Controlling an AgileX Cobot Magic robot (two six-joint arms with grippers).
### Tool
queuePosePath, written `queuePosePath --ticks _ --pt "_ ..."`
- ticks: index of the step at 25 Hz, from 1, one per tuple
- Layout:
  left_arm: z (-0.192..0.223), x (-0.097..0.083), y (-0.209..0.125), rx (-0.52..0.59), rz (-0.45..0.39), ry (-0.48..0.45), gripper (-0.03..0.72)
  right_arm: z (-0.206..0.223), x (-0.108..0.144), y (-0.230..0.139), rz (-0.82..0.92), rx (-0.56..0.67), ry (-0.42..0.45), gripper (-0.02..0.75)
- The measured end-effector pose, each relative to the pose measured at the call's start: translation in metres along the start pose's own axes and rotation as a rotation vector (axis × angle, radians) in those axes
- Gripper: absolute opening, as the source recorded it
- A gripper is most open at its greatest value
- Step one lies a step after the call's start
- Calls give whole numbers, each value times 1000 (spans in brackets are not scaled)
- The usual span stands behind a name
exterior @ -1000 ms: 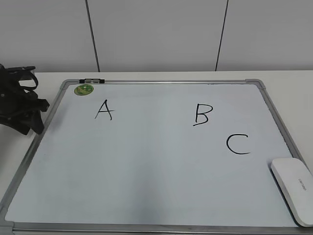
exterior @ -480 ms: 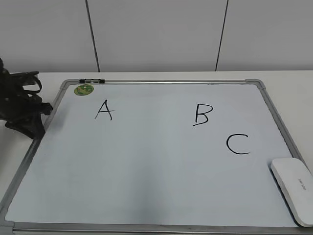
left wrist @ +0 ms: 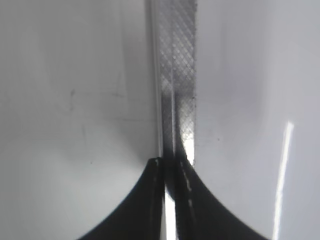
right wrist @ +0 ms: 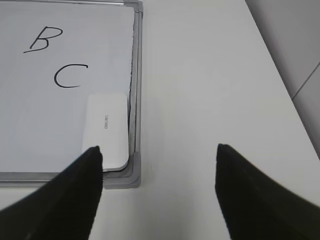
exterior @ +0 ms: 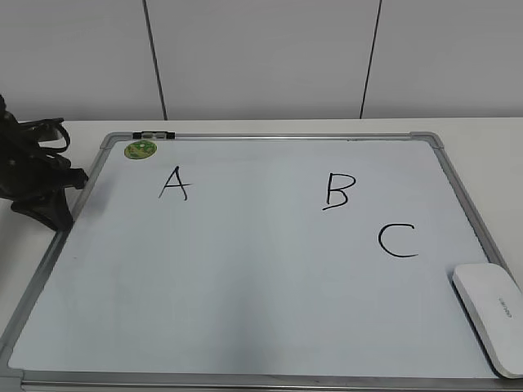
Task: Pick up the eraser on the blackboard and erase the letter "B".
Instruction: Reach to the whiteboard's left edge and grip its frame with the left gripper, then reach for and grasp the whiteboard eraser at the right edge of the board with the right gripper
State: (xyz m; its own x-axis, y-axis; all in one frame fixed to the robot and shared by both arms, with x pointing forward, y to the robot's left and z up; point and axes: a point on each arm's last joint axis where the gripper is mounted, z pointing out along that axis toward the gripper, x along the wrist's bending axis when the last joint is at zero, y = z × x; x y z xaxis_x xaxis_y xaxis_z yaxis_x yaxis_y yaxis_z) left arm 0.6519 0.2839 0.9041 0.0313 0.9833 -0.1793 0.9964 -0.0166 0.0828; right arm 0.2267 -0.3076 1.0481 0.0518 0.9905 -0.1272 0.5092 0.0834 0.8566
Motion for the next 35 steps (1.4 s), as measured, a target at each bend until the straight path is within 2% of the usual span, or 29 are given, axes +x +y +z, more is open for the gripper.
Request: queuePosePath --ticks 5,12,17,23,28,35 --pt "0 0 0 2 -1 -1 11 -3 -1 11 0 11 4 543" --pt "-1 0 0 8 0 0 11 25 -1 51 -18 211 26 543" --pt "1 0 1 16 1 -2 11 52 -1 77 -30 275 36 543" --pt "0 0 1 17 1 -2 11 79 2 83 -38 380 46 543" --pt "0 0 1 19 1 -2 11 111 9 81 -39 569 98 543" --pt "0 0 1 19 -1 -4 11 135 24 89 -84 657 170 543"
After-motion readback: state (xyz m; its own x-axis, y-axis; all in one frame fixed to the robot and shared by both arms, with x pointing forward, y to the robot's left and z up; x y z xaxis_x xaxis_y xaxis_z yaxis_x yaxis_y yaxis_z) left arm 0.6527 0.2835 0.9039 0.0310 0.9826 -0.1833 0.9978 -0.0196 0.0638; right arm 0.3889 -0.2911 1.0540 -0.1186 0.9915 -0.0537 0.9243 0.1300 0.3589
